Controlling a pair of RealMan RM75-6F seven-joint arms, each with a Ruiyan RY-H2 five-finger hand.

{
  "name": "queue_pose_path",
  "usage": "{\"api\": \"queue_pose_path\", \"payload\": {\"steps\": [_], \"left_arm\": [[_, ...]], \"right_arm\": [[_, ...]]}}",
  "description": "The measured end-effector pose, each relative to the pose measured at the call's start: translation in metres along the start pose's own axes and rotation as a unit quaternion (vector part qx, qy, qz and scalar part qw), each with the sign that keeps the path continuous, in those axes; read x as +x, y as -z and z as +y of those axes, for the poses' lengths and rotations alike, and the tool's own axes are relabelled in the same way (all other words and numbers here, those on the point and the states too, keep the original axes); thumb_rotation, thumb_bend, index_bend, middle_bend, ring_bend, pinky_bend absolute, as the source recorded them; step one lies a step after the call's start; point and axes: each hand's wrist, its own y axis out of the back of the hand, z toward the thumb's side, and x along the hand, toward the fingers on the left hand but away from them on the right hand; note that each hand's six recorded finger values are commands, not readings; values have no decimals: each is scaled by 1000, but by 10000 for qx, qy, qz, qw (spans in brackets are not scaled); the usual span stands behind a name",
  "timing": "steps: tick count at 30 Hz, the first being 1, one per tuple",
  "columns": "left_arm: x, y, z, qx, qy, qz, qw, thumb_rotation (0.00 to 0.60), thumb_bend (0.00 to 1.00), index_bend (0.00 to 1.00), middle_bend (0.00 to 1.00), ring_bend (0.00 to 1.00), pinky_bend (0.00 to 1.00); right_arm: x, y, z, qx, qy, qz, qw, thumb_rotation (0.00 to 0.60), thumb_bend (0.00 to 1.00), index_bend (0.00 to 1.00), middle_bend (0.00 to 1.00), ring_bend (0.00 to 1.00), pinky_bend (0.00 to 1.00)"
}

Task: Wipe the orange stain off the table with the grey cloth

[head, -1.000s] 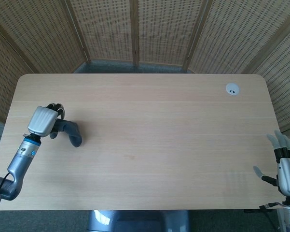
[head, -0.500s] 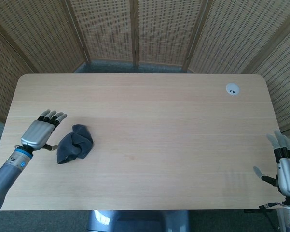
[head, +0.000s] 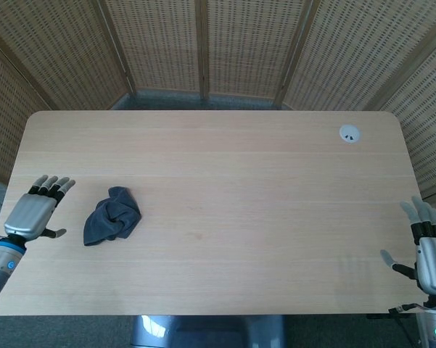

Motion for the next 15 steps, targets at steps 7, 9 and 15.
{"api": "queue_pose_path", "payload": {"steps": [7,9,15], "left_arm": [[-32,14,-8,-864,-1053,85,9906,600,2,7,0,0,23],[-44,16,-17,-1142,-1255,172,9853,600,2,11,0,0,25],[-62,20,-21,-1429,-1500,278,9779,600,3,30,0,0,22]], "right_arm": [[-2,3,-2,107,-17,-53,9999,600,179,104,0,0,107],[-2,3,-3,154,-12,-64,9999,600,180,104,0,0,107],[-2,2,-5,223,-19,-70,9997,600,178,103,0,0,107]]}}
